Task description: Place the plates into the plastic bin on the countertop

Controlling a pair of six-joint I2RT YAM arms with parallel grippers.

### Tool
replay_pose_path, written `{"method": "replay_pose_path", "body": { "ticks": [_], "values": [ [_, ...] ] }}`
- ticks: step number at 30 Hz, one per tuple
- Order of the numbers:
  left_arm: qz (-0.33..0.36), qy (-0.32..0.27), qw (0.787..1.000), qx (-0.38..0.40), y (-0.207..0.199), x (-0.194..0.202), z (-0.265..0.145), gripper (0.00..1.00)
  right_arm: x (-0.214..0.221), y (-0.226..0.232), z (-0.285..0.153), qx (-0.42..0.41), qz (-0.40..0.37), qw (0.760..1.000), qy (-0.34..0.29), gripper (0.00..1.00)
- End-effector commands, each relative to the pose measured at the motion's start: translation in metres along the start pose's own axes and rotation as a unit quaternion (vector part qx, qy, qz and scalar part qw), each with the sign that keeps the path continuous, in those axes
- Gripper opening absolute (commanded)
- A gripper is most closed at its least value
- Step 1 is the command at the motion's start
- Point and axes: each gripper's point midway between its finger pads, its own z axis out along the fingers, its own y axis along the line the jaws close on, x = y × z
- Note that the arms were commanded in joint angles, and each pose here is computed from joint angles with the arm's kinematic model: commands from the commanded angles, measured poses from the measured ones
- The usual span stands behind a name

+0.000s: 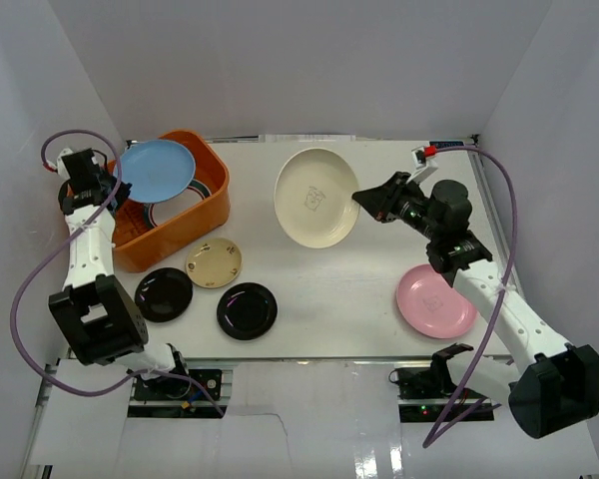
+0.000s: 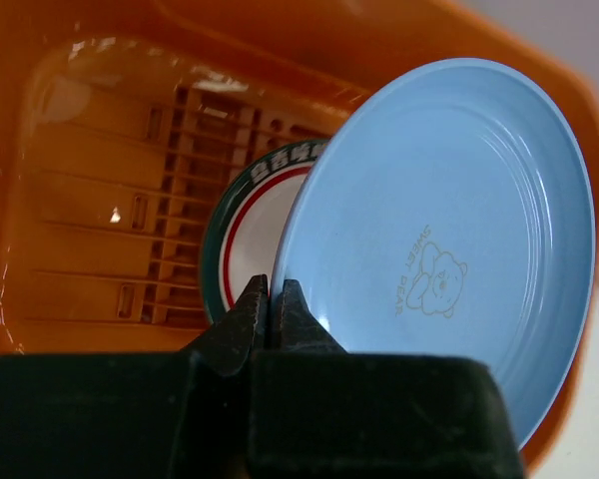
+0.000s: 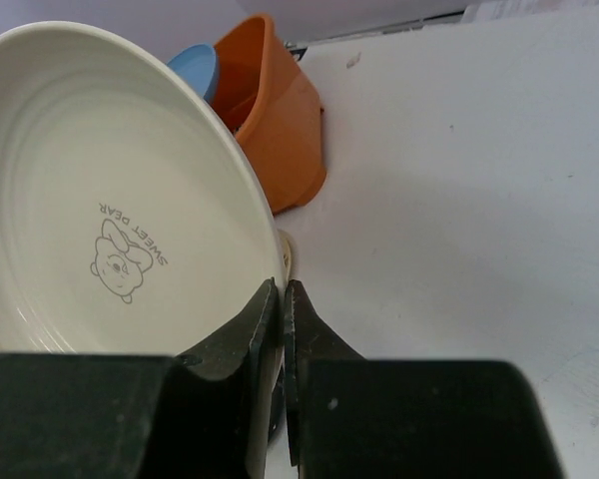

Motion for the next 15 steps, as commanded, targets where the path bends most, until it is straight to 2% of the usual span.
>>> {"method": "replay_pose_path", "body": {
  "ticks": [1, 6, 8, 11, 12, 15],
  "values": [
    [0.018, 0.040, 0.999, 0.013, -0.001, 0.019, 0.003, 0.00, -0.015, 0.023, 0.015, -0.014, -0.047, 0.999, -0.014, 0.08],
    [0.035, 0.061, 0.997, -0.017, 0.018, 0.036, 0.025, 0.01, 0.012, 0.037, 0.028, -0.029, -0.055, 0.998, 0.015, 0.08],
    [0.037, 0.068, 0.997, -0.022, 0.022, 0.041, 0.031, 0.07, 0.019, 0.038, 0.029, -0.025, -0.057, 0.998, 0.019, 0.08],
    [0.039, 0.059, 0.997, -0.042, 0.029, 0.039, 0.034, 0.34, 0.028, 0.042, 0.031, -0.025, -0.062, 0.997, 0.028, 0.08],
    [0.033, 0.057, 0.997, -0.041, 0.029, 0.038, 0.033, 0.52, 0.033, 0.042, 0.031, -0.024, -0.063, 0.997, 0.036, 0.08],
    [0.024, 0.040, 0.999, -0.015, 0.018, 0.031, 0.023, 0.72, 0.041, 0.041, 0.031, -0.021, -0.066, 0.996, 0.047, 0.08]
  ]
}}
